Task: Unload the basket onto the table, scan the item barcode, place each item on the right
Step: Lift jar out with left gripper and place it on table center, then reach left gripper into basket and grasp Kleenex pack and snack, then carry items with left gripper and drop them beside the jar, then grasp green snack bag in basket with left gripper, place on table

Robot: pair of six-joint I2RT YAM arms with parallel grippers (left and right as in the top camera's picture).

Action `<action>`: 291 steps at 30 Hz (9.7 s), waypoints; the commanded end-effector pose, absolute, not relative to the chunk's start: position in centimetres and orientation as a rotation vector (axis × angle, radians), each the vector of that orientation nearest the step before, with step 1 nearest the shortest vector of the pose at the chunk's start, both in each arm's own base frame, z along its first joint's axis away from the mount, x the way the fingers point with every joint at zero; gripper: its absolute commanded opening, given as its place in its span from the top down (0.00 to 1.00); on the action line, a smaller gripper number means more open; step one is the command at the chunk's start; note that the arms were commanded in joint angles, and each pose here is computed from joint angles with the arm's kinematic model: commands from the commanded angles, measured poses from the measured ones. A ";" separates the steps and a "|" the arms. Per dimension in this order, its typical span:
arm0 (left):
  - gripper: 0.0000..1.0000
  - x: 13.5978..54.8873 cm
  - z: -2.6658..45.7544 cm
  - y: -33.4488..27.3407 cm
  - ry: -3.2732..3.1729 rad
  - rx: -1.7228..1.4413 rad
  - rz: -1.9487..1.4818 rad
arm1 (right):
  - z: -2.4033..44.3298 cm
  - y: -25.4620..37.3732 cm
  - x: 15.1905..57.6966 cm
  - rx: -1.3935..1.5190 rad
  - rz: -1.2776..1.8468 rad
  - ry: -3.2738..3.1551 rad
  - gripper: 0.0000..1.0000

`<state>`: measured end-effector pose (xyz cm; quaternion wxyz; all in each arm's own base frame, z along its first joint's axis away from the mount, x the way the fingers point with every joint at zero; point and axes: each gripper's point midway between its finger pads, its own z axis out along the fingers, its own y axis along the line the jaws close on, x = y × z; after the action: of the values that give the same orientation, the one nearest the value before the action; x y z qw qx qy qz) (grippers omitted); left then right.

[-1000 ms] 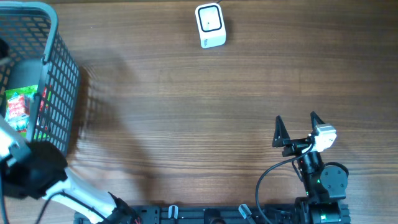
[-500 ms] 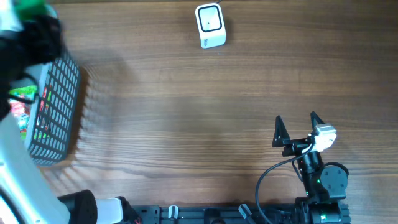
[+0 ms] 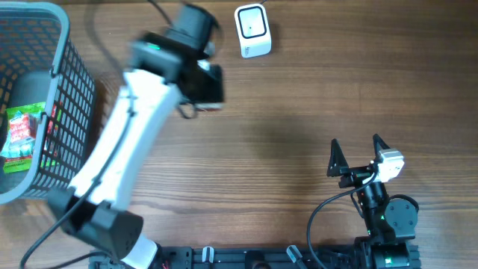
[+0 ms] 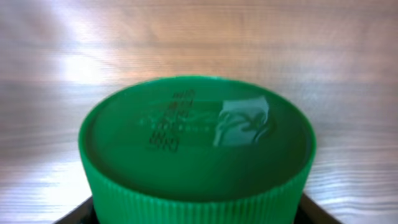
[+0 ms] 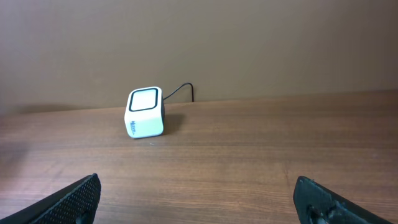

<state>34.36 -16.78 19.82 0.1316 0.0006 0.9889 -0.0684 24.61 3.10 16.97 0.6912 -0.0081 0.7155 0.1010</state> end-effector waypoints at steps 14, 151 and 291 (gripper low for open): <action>0.16 31.2 2.1 -24.1 2.993 0.113 -0.071 | 17.1 3.0 24.6 -0.009 0.231 1.592 0.00; 0.96 33.6 11.1 32.8 2.749 -0.736 0.216 | 17.1 3.0 24.6 -0.009 0.231 1.592 0.00; 0.96 28.1 46.4 14.2 1.897 -0.677 -0.042 | 17.1 3.0 24.6 -0.009 0.231 1.592 0.00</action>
<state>27.60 20.35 46.17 0.5290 -0.3268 0.7777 0.0925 24.62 3.10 16.94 0.6908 -0.0080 0.7159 0.1010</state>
